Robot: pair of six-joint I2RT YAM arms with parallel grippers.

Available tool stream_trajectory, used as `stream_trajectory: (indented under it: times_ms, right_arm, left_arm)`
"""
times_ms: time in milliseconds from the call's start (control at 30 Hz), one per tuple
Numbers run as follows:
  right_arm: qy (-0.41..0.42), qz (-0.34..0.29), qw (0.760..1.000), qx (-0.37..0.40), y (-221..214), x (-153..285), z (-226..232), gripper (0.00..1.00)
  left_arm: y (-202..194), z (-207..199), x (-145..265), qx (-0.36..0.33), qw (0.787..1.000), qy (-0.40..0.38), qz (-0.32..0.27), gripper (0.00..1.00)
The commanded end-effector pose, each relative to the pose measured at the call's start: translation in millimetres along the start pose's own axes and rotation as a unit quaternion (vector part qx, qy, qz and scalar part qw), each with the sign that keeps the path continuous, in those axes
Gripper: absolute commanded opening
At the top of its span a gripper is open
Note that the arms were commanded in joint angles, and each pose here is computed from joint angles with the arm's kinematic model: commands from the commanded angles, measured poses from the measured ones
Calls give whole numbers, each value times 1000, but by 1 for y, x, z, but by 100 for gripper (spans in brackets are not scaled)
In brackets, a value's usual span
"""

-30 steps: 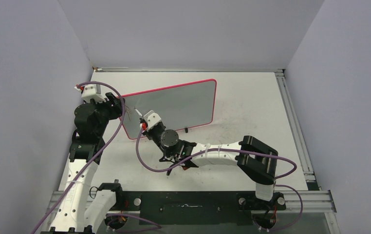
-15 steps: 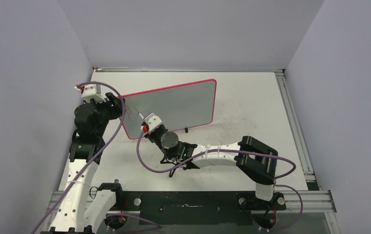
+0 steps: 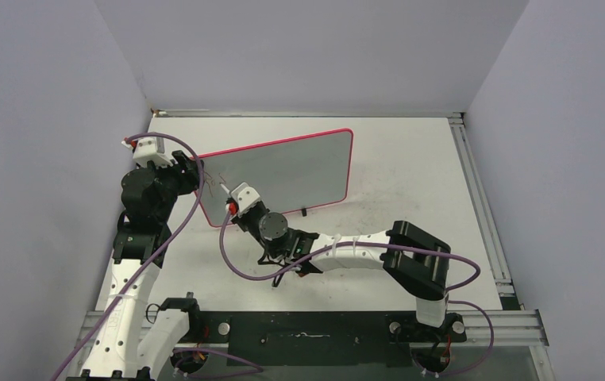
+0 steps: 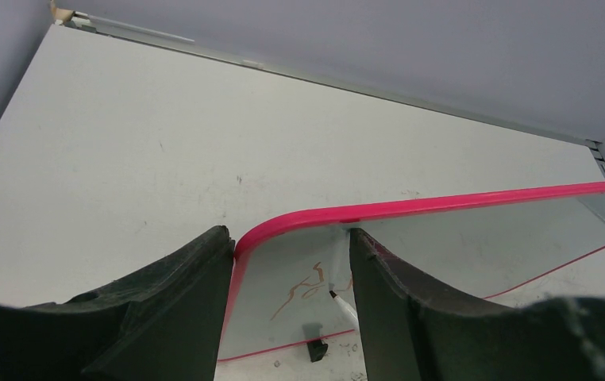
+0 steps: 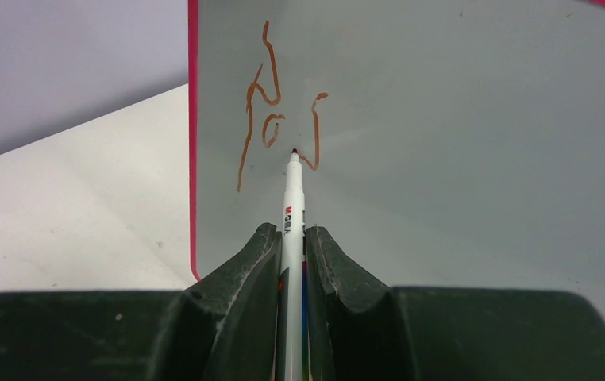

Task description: Write a sentence on the whiteboard

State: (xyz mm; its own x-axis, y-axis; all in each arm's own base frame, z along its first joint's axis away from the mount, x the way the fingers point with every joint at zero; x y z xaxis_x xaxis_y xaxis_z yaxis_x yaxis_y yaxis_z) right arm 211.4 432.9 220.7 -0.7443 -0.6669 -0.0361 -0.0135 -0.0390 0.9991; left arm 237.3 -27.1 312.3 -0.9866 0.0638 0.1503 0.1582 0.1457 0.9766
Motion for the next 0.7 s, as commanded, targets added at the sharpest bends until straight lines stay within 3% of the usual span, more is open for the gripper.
stream_trajectory:
  times_ms: [0, 467, 667]
  right_arm:
    - [5, -20, 1000, -14, 10, -11, 5, 5]
    - [38, -55, 998, -20, 41, 28, 15, 5]
    - [8, -41, 999, -20, 63, 60, -10, 5]
  left_arm:
    - [6, -3, 3, -3, 1000, -6, -15, 53]
    - [6, -3, 3, -8, 1000, -7, -14, 54]
    - [12, -1, 11, -27, 999, -5, -25, 65]
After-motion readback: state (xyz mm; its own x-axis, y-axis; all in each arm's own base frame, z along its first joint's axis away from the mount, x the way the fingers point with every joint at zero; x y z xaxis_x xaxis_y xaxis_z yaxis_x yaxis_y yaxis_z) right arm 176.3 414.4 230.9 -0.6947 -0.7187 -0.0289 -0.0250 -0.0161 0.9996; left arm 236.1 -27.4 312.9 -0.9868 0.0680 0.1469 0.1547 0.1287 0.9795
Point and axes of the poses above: each gripper's point midway between its finger pads, its own x axis back along the fingers, its own z axis along the line the jaws close on, y = z × x, the point moved 8 cm from there along x, back along the fingers, and after that the axes turned 10 degrees about -x, right-handed, at the moved point
